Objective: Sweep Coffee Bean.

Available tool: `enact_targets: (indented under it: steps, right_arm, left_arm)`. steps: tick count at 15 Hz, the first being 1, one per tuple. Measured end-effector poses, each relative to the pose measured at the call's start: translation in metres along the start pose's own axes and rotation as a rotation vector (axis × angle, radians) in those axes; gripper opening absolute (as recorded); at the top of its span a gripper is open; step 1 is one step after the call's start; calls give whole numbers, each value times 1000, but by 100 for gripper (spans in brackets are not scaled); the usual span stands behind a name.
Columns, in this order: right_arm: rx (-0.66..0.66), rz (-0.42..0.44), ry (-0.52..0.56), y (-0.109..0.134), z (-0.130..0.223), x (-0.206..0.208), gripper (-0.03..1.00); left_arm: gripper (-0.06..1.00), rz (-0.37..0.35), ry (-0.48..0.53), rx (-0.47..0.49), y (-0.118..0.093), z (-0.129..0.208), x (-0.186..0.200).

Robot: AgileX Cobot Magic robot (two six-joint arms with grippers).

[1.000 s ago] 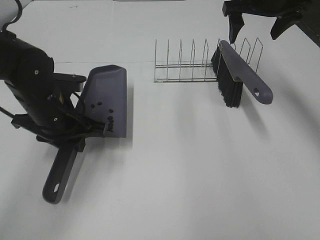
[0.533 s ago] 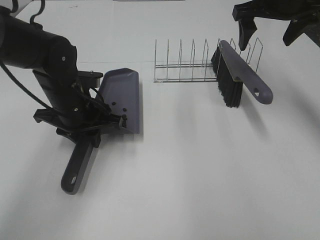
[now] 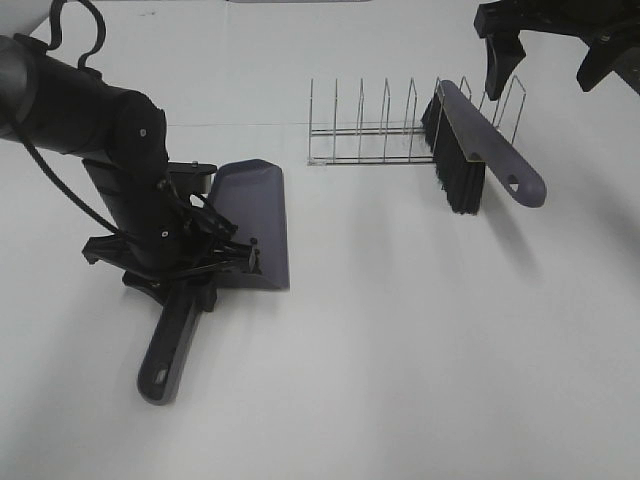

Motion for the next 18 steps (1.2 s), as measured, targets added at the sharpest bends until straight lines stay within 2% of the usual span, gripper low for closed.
enact_targets:
  steps: [2, 3, 5, 7, 9, 12, 13, 15, 17, 18]
  right_arm:
    - [-2, -4, 3, 0, 1, 0, 83]
    - [-4, -11, 5, 1, 1, 0, 83]
    - [-7, -18, 3, 2, 1, 2, 83]
    - [-7, -21, -5, 0, 7, 11, 83]
    - [-7, -19, 3, -5, 24, 23, 83]
    - [-5, -8, 48, -19, 72, 38, 83]
    - [-5, -9, 49, -23, 88, 43, 83]
    - [-6, -14, 41, -30, 114, 52, 83]
    - [-11, -30, 31, -39, 152, 62, 83]
    - [-16, -42, 21, -49, 192, 68, 83]
  left_arm:
    - [69, 9, -7, -11, -2, -1, 3]
    - [76, 11, -15, -33, -3, 0, 14]
    - [76, 18, -67, -43, -4, -2, 45]
    - [76, -13, -127, -84, 0, 2, 88]
    - [76, -104, -154, -93, 21, 14, 134]
    - [76, -254, -149, 30, 69, 53, 204]
    - [76, -282, -169, 69, 80, 66, 223]
    - [76, -284, -249, 96, 83, 83, 252]
    - [76, -241, -330, 115, 77, 117, 273]
    - [76, -213, -352, 126, 74, 159, 271]
Point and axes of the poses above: a point on each arm's last joint axis where the gripper is mounted, x pointing back along that axis away from the gripper, y along the wrist's bending axis when the last joint is at zero, z = x × y, the point moved 4 cm from there along -x, pointing out along that axis toward the gripper, and after that the axes turned 11 degrees about -x, right-handed, at the moved point
